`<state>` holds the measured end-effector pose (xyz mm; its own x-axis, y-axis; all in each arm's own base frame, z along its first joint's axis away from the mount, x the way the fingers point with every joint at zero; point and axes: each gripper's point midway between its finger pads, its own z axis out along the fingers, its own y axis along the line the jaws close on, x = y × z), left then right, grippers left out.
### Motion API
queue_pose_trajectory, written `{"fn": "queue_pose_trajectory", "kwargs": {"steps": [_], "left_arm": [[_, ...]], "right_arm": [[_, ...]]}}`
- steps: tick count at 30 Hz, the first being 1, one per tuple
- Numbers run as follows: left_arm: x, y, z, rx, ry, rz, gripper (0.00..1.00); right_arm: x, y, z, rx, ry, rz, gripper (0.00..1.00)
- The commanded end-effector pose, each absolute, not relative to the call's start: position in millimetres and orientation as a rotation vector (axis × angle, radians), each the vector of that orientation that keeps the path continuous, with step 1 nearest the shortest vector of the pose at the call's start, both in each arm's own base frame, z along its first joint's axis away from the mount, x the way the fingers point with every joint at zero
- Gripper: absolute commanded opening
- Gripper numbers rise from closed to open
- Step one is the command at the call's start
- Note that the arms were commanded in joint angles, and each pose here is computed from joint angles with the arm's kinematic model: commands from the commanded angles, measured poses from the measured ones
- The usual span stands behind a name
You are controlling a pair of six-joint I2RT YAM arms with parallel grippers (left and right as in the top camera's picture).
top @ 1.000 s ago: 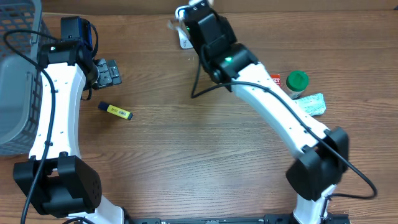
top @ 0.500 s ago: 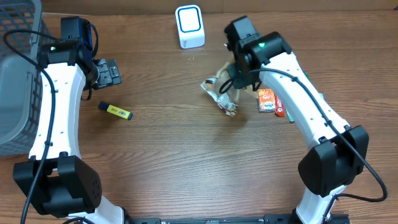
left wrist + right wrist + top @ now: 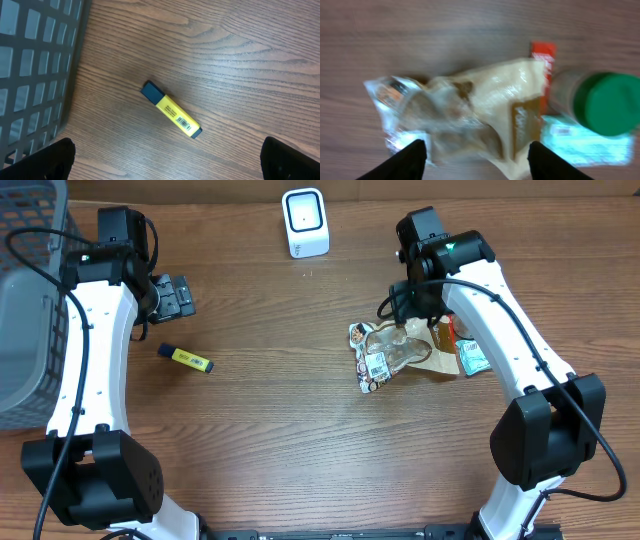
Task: Scan the item barcode
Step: 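Lower the snack bag beside the jar and open the right gripper, then move the right gripper left over the yellow highlighter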
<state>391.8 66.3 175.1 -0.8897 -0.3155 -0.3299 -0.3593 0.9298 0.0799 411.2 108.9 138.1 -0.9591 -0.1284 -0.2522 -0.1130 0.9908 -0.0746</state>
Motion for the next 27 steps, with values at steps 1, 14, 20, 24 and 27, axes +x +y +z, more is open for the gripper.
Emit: {"fn": "queue_pose_trajectory", "kwargs": {"steps": [1,14,20,24,27], "left_arm": [[391.4,63.9,180.2,-0.477,2.763,0.200,1.00],[391.3,63.9,180.4,-0.477,2.763,0.200,1.00],[391.4,63.9,180.2,-0.477,2.763,0.200,1.00],[391.3,63.9,180.4,-0.477,2.763,0.200,1.00],[391.3,63.9,180.4,-0.477,2.763,0.200,1.00]], "right_arm": [[409.9,154.1,139.1,-0.107,2.879,0.260,0.62],[385.8,308.7,140.3,-0.528,2.631,0.673,0.62],[366.3,369.8,130.3,-0.680,2.457,0.739,0.62],[354.4,404.2,115.0,-0.753,2.341,0.713,0.66],[347.5,424.8,101.2,-0.818,2.286,0.689,0.69]]}}
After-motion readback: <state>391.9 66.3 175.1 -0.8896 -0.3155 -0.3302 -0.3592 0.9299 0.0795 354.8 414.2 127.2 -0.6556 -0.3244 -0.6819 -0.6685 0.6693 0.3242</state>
